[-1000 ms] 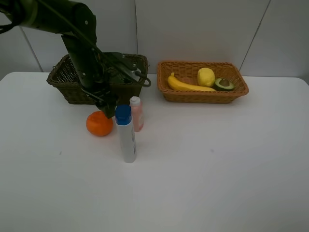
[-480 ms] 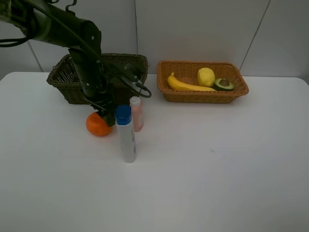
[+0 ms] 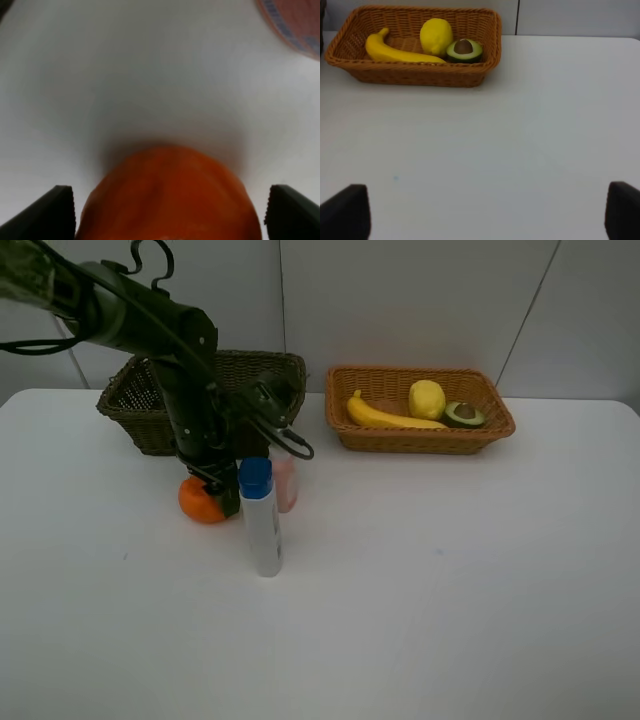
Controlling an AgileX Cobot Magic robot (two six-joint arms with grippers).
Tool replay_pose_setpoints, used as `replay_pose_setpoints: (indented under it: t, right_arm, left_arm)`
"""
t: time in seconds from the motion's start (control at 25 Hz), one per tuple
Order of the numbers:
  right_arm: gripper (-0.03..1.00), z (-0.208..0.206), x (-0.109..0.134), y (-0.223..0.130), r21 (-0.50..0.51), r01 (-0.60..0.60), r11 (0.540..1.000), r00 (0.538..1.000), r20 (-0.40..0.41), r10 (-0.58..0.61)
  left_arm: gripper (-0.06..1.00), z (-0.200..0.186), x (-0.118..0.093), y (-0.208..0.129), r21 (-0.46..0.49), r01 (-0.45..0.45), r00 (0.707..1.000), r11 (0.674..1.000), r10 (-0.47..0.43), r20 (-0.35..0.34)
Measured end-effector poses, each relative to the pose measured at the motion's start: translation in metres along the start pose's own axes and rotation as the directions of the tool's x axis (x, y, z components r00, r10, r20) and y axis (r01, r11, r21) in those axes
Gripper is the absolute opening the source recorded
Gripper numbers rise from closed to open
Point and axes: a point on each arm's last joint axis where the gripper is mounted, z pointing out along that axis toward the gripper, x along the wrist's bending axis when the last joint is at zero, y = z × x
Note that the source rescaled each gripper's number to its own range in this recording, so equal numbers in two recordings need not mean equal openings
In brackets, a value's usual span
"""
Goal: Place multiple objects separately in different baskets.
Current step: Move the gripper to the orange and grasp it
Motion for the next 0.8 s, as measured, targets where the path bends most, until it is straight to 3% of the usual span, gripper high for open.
replay_pose_setpoints:
  t: [0.52, 0.8]
  right_arm:
    - [0.98, 0.0000, 0.0000, 0.0000, 0.000, 0.000, 1.000, 1.000, 0.000, 0.000]
    - [0.98, 0.0000, 0.0000, 0.0000, 0.000, 0.000, 1.000, 1.000, 0.000, 0.000]
  left_arm:
    - [1.00, 0.0020, -0.0014, -0.0017, 0.023, 0.002, 1.000, 1.000, -0.002, 0.014]
    - [0.93, 0.0020, -0.0021, -0.0027, 0.034, 0.004, 1.000, 0.999, -0.004, 0.022]
